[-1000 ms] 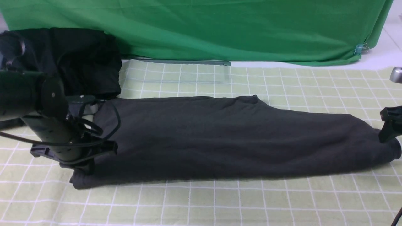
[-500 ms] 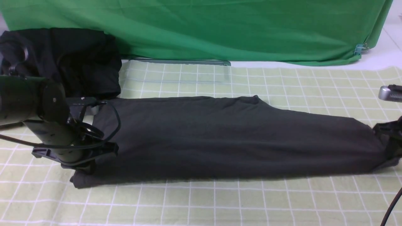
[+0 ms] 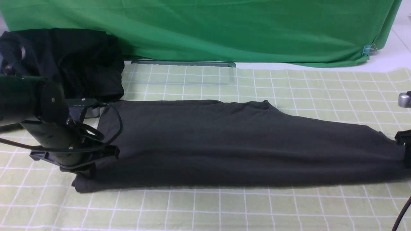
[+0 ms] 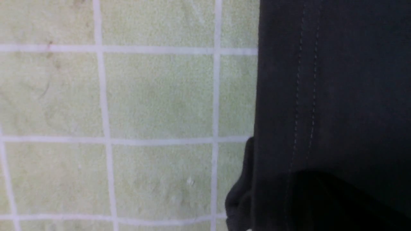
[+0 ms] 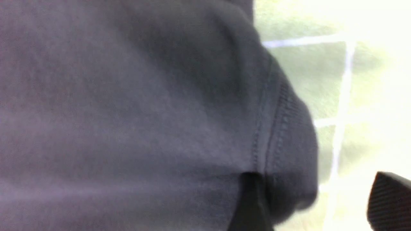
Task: Fold a long-sleeved shirt over a green coffee tablecloth.
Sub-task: 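Pull the folded dark garment lengthwise by its ends to straighten it flat on the table, then fold the right end of the dark garment over onto its left end with the right gripper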
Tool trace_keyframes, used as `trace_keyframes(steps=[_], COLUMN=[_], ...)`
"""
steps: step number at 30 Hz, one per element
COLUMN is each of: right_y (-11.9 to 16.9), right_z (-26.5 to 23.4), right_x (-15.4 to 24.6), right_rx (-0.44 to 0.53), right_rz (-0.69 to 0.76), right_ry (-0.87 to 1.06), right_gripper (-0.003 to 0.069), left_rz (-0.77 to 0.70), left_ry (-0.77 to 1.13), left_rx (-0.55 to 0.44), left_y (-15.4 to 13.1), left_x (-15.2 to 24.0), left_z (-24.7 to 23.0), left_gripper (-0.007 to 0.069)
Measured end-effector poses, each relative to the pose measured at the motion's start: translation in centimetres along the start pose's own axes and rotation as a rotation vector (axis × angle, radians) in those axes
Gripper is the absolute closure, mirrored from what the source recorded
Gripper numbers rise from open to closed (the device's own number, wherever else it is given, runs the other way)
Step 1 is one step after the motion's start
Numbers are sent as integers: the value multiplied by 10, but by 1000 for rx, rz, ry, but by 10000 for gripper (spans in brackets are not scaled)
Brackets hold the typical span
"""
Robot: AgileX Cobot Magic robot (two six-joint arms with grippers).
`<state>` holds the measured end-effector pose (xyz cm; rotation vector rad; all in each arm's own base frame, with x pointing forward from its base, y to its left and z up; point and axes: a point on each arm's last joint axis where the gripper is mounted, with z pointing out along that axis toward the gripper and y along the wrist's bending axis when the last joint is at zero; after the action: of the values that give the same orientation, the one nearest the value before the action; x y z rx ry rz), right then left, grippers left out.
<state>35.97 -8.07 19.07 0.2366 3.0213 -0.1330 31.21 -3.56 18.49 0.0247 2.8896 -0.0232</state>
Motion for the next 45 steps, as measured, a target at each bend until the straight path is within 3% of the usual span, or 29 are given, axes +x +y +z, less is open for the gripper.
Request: trace_keyframes(steps=[5, 10, 13, 17, 25, 28, 33, 34, 41, 45], right_y=[-3, 5, 12, 14, 16, 17, 18, 18, 2, -5], right_z=[-34, -47, -33, -10, 30, 39, 38, 37, 5, -25], right_x=[8, 4, -6, -21, -37, -38, -38, -38, -40, -40], right_rx=[3, -101, -170, -185, -192, -192, -215, -215, -84, -63], right_rz=[9, -9, -18, -22, -17, -20, -44, -51, -58, -38], right_ry=[-43, -117, -102, -67, 8, 25, 35, 37, 58, 32], right_gripper=[196, 181, 127, 60, 64, 158, 554, 589, 616, 616], left_rz=[6, -3, 22, 77, 105, 110, 118, 122, 150, 110], left_ry=[-82, -112, -89, -17, 14, 14, 14, 17, 43, -21], left_rx=[15, 101, 146, 156, 159, 154, 147, 144, 68, 55], left_y=[0, -8, -17, -31, -40, -40, -39, -39, -30, -22], left_x=[-1, 1, 1, 4, 6, 6, 6, 6, 9, 8], left_z=[-32, -46, -39, -23, -13, -13, -13, -13, -26, -48], left_gripper=[629, 629, 629, 629, 629, 629, 629, 629, 629, 629])
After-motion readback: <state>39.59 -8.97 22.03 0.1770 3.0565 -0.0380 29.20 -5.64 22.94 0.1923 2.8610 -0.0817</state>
